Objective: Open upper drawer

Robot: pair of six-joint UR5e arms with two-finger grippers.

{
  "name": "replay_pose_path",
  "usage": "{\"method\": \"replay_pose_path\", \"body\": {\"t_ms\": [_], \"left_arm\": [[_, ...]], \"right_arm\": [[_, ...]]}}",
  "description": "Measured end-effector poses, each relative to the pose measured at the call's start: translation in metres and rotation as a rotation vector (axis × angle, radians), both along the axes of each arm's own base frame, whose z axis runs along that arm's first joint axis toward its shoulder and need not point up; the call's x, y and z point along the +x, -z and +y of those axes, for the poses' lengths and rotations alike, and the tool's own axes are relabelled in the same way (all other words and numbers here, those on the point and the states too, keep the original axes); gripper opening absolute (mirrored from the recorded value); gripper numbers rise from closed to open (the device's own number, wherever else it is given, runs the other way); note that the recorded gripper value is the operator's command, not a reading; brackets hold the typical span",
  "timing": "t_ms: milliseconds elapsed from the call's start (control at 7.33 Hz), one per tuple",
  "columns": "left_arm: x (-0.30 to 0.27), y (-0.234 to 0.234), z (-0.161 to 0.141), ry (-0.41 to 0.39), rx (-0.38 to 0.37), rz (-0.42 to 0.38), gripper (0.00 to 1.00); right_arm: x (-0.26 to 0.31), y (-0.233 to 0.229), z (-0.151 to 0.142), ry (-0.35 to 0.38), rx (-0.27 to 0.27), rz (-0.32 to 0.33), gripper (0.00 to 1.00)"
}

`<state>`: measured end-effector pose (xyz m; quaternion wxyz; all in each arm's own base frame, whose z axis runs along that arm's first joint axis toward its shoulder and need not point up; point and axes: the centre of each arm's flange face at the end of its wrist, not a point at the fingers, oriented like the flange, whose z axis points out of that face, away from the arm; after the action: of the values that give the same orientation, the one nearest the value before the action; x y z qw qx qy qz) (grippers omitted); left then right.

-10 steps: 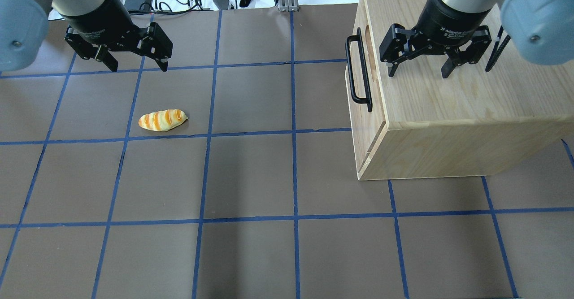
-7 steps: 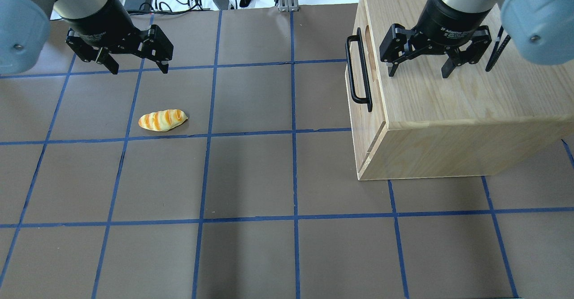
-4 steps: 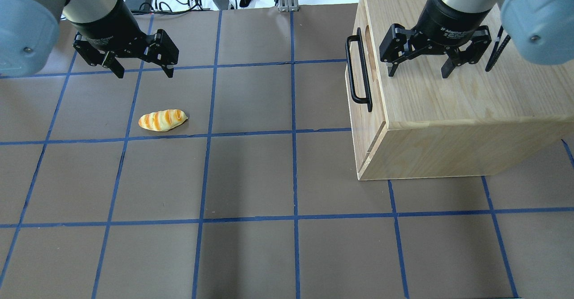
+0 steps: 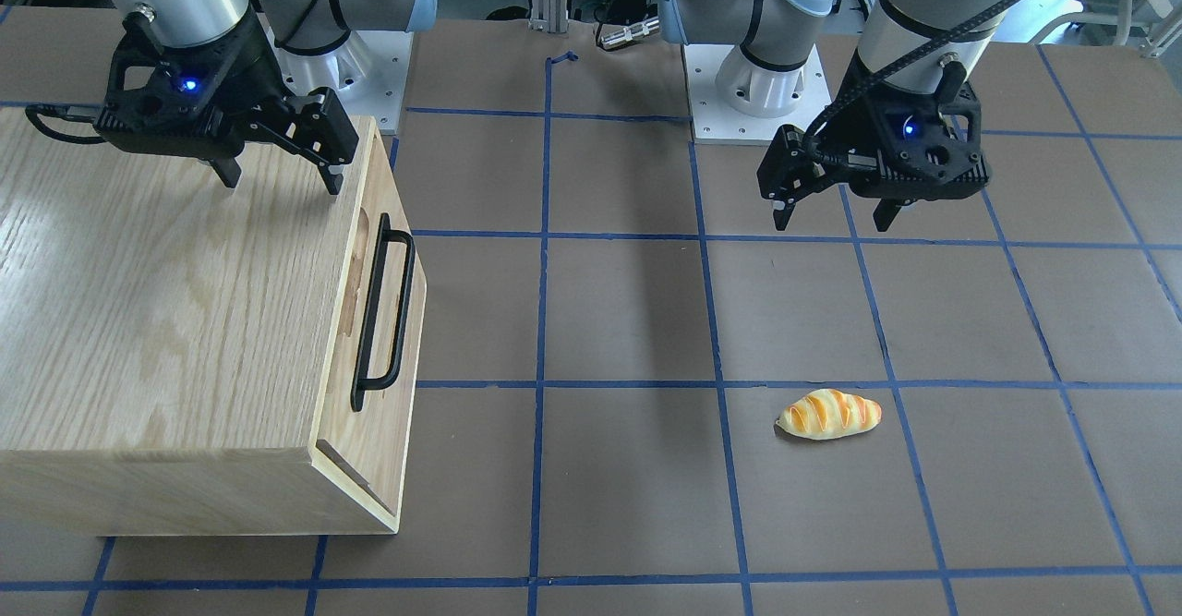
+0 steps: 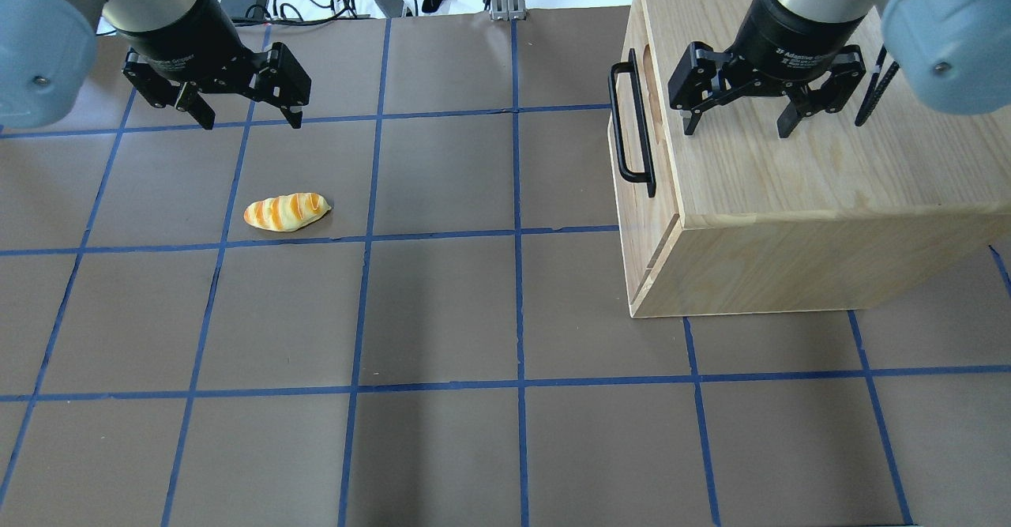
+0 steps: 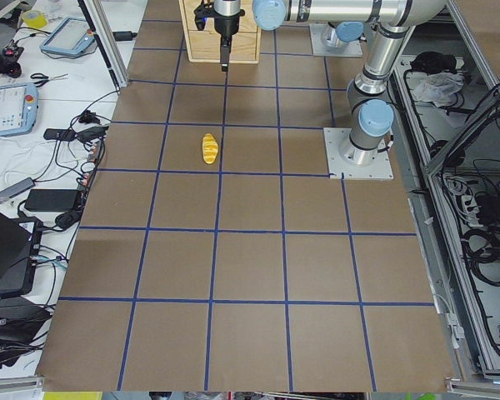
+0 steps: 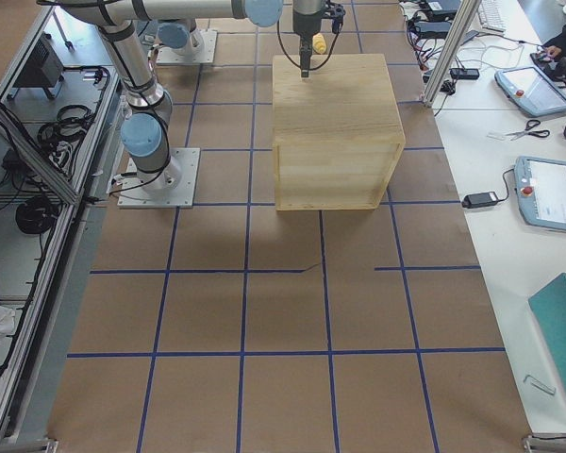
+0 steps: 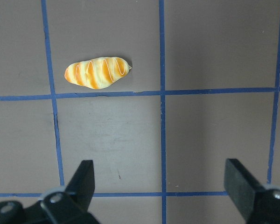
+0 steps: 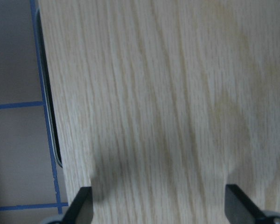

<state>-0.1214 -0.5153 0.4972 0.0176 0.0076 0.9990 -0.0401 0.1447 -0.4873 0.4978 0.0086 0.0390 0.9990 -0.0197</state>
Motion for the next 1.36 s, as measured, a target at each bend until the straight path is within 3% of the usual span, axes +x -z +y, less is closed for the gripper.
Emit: {"method": "replay_pose_path", "body": {"t_ms": [545,818,1364], "left_arm": [[0.001,-0.005,0.0,-0.015,-0.023,0.0,1.0],[-0.009,0.01,-0.013,-0.078,-0.019,0.059,1.0],[-0.099,0.032,-0.029,-0.043,-0.073,0.151,1.0]], "right_arm": [[0.0,0.0,0.0,0.0,0.0,0.0,1.0],[0.0,0.0,0.0,0.0,0.0,0.0,1.0],[0.0,0.0,0.0,0.0,0.0,0.0,1.0]]}}
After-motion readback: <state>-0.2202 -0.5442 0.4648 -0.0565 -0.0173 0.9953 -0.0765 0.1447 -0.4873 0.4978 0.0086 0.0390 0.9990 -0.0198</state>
